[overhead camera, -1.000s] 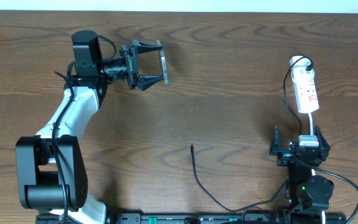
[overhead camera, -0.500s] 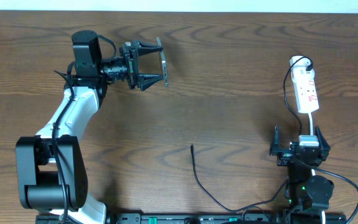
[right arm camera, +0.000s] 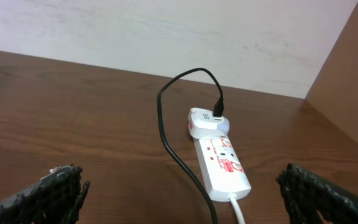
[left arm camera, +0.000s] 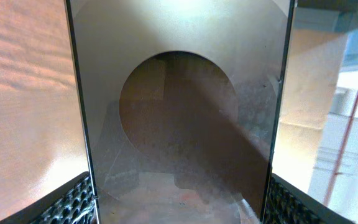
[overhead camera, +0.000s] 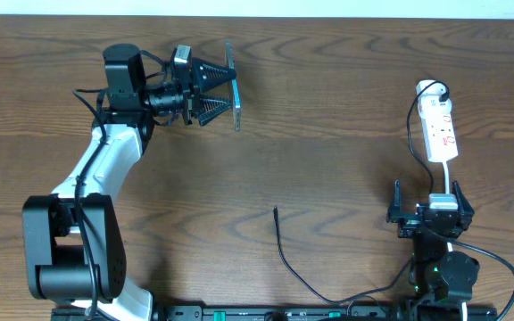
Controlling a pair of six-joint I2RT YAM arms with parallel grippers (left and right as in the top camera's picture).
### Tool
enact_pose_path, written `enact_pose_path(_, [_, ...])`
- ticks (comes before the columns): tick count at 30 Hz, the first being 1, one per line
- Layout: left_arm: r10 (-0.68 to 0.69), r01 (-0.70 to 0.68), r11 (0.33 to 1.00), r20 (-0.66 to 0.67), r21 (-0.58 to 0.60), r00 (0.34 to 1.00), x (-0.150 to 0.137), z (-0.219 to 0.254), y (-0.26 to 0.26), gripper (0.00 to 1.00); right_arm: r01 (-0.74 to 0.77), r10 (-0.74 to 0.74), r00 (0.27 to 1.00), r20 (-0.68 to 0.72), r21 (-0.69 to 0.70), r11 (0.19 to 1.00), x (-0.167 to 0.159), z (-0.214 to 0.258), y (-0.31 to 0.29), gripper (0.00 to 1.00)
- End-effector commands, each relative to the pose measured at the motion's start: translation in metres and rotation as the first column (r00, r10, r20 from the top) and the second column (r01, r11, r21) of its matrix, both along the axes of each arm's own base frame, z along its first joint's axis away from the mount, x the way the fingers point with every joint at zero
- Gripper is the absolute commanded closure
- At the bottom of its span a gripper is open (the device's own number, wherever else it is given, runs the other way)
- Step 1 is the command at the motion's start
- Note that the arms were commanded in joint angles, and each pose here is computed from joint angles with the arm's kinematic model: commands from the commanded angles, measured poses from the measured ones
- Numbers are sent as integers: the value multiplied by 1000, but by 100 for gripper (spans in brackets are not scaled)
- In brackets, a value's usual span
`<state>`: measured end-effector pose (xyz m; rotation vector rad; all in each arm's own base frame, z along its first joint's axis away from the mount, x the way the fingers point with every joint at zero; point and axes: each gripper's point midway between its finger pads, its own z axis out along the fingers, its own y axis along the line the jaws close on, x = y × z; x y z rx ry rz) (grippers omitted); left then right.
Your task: Plug charger to phone and switch on socket
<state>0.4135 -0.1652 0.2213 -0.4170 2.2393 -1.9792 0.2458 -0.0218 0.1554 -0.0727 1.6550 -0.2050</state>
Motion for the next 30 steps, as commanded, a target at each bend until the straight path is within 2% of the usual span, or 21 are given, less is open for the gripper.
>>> enact_pose_path(1, [-13,2,998,211,55,977,1,17,1,93,3,-3,1000,-4,-11,1000,0,-1,0,1])
enact_pose_path(7, [12,-35,994,222,102,975,4,0,5,92,2,-3,1000,-4,-11,1000,0,-1,0,1])
enact_pose_path(16, [110,-134,968,119,212,987,12,-35,19,93,2,-2,1000,-5,-12,1000,0,-1,0,1])
enact_pose_path(20, [132,-155,961,111,229,985,15,-39,22,93,17,-17,1000,-6,-65,998,0,0,-3,1])
enact_pose_path(30, [223,-223,935,31,275,974,21,-52,33,93,16,-16,1000,-6,-64,998,0,0,-3,1])
